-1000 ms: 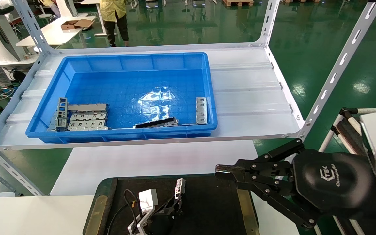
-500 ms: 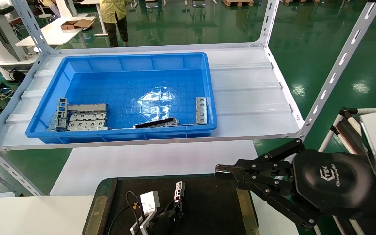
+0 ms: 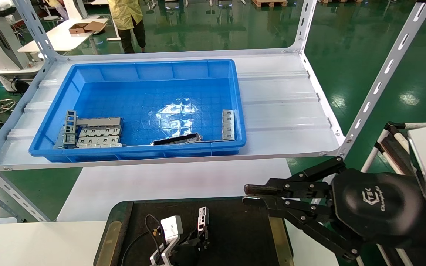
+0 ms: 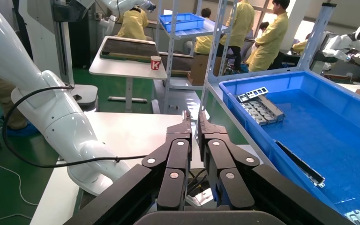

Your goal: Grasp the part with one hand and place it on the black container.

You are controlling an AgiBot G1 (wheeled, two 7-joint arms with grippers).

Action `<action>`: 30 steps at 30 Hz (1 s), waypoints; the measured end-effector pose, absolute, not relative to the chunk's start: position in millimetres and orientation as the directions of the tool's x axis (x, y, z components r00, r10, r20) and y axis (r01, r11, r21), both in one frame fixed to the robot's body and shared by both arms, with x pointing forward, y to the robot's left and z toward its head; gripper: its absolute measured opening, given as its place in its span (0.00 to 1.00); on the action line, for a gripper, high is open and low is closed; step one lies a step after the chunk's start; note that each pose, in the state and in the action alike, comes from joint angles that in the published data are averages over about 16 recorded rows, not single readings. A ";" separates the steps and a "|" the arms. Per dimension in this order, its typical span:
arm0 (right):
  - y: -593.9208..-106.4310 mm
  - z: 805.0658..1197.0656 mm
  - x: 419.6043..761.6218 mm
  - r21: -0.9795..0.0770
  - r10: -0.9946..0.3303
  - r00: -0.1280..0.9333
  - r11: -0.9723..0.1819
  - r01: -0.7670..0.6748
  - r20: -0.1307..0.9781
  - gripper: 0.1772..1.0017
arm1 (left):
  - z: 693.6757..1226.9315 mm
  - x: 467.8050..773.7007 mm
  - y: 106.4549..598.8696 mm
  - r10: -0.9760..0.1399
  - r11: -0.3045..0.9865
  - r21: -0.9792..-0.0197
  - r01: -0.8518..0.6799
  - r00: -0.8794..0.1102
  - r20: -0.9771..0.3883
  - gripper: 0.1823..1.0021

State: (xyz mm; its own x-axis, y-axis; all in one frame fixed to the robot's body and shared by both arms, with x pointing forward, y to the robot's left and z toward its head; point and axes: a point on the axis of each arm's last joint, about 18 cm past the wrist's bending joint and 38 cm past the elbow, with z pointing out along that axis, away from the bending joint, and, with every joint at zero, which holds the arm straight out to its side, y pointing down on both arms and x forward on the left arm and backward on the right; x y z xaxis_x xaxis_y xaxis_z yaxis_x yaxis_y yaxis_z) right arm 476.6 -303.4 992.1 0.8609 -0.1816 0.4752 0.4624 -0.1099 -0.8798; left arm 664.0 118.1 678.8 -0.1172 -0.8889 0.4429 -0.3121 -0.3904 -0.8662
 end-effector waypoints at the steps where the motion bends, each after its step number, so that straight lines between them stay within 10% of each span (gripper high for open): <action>1: -303.4 992.1 476.6 -0.880 -0.182 0.861 -0.110 0.462 0.475 0.05 | 679.8 663.7 117.5 -0.889 -0.389 -0.866 -0.313 -0.117 0.442 0.21; 30: -303.4 992.1 476.6 -0.880 -0.182 0.861 -0.110 0.462 0.475 0.66 | 725.2 639.1 157.3 -0.875 -0.290 -0.920 -0.265 -0.315 0.367 0.80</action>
